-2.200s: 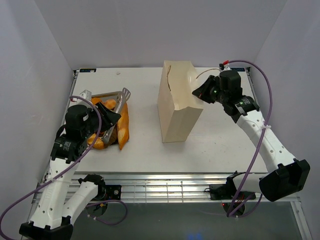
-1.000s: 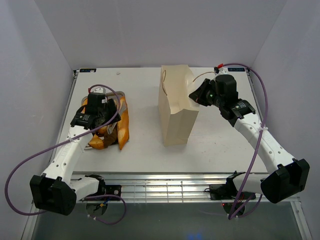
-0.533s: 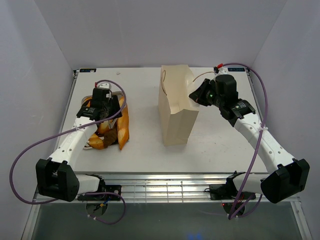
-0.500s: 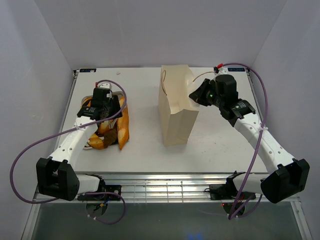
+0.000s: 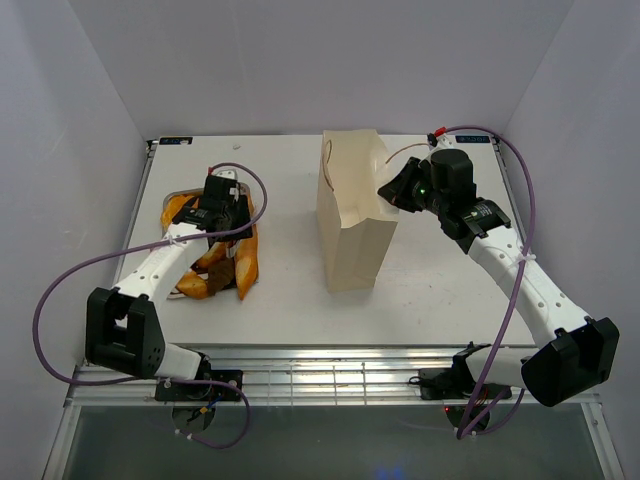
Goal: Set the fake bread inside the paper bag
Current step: Move the paper bag to the center of the board, then pick up the fake bread from the plate.
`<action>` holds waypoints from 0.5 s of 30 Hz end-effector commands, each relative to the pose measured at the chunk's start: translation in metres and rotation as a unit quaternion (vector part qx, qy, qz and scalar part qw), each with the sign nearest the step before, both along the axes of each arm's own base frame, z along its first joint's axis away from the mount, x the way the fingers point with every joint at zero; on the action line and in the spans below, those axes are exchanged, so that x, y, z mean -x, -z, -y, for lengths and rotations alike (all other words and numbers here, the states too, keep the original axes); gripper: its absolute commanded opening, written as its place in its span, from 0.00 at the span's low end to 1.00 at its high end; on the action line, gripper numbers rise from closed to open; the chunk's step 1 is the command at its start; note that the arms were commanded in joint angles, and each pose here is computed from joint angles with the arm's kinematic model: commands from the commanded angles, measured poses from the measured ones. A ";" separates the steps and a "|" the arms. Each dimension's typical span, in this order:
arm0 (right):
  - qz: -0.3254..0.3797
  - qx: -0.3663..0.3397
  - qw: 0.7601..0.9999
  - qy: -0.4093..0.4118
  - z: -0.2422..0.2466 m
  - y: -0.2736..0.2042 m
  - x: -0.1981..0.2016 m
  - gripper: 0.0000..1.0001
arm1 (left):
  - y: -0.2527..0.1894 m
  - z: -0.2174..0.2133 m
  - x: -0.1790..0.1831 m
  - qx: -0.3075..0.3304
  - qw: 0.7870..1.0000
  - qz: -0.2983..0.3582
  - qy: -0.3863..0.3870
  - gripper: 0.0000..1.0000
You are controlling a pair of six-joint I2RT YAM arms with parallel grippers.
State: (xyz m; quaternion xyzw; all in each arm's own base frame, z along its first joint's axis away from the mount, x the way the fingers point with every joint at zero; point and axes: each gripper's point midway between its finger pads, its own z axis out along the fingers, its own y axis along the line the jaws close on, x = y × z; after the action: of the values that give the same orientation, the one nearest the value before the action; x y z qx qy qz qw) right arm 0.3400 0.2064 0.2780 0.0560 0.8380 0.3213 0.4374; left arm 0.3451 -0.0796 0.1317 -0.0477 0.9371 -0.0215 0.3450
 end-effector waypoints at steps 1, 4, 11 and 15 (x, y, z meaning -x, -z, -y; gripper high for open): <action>0.016 0.008 1.000 -0.005 0.001 -0.003 0.001 0.12 | -0.014 0.000 -0.012 -0.008 0.999 0.033 -0.011 0.65; 0.017 0.008 1.000 -0.005 0.002 -0.004 0.002 0.12 | -0.005 0.002 -0.010 -0.010 1.000 0.023 -0.010 0.61; 0.017 0.006 1.000 -0.007 0.001 -0.005 0.004 0.12 | -0.005 0.001 -0.009 -0.011 0.999 0.028 -0.016 0.41; 0.018 0.006 1.000 -0.007 0.001 -0.007 0.004 0.12 | -0.020 -0.002 -0.009 -0.010 0.999 0.049 -0.021 0.24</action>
State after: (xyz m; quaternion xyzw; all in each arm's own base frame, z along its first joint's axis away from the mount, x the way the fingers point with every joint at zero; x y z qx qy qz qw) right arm 0.3397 0.2062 0.2785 0.0544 0.8377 0.3210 0.4384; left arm 0.3470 -0.0807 0.1248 -0.0515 0.9372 -0.0054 0.3448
